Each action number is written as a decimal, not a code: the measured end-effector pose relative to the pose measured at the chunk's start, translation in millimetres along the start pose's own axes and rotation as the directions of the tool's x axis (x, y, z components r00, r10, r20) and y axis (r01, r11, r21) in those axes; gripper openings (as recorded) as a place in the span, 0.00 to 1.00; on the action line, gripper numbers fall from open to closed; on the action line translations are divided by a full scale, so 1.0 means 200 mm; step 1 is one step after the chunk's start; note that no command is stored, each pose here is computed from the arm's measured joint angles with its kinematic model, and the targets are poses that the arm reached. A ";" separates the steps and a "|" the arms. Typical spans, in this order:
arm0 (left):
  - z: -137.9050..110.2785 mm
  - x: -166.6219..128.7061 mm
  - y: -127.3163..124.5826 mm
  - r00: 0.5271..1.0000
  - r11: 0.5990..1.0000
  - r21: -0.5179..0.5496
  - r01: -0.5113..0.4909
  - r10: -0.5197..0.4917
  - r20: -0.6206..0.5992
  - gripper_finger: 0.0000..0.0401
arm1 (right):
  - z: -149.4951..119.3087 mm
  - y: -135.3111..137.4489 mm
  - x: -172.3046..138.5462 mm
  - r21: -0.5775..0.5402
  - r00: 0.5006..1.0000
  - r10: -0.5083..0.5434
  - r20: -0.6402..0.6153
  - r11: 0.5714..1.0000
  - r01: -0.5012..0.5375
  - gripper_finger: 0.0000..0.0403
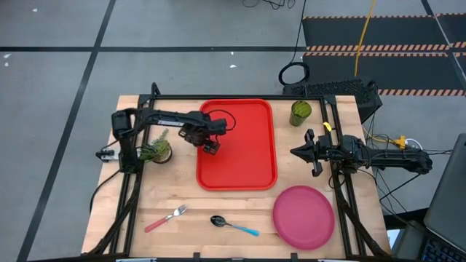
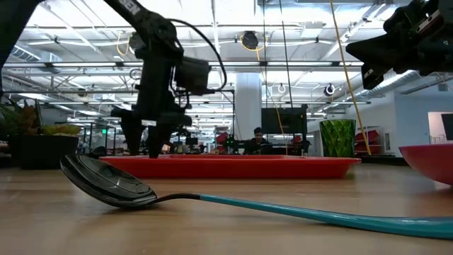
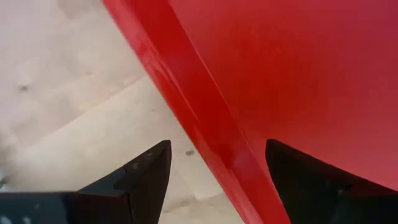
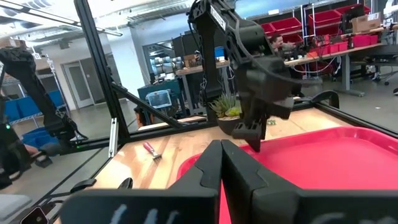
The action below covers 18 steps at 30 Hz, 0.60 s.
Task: Pick and place plate/cup/fork/spoon on tray
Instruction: Prepare the red tray
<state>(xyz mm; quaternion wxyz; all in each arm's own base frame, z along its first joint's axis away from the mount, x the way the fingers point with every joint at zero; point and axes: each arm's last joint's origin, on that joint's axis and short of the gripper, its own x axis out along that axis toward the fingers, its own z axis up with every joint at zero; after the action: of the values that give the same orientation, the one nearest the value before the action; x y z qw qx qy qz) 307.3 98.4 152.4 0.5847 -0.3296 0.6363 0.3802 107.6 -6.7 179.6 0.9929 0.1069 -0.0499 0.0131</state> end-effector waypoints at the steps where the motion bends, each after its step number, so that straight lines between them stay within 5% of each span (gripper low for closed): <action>1: 0.01 0.02 0.00 1.000 1.000 0.005 -0.005 0.005 -0.010 0.66 | 0.00 0.00 0.00 0.000 1.000 0.000 0.000 1.000 0.000 0.00; 18: 0.04 0.03 -0.01 1.000 0.996 0.085 0.012 -0.014 0.019 0.65 | 0.00 0.00 0.00 -0.001 1.000 -0.002 0.001 1.000 0.002 0.00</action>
<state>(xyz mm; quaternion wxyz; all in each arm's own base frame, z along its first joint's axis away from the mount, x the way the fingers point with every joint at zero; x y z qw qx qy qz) 311.2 104.5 145.5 0.6067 -0.3049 0.6441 0.3522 107.6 -6.7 179.5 0.9930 0.1066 -0.0500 0.0118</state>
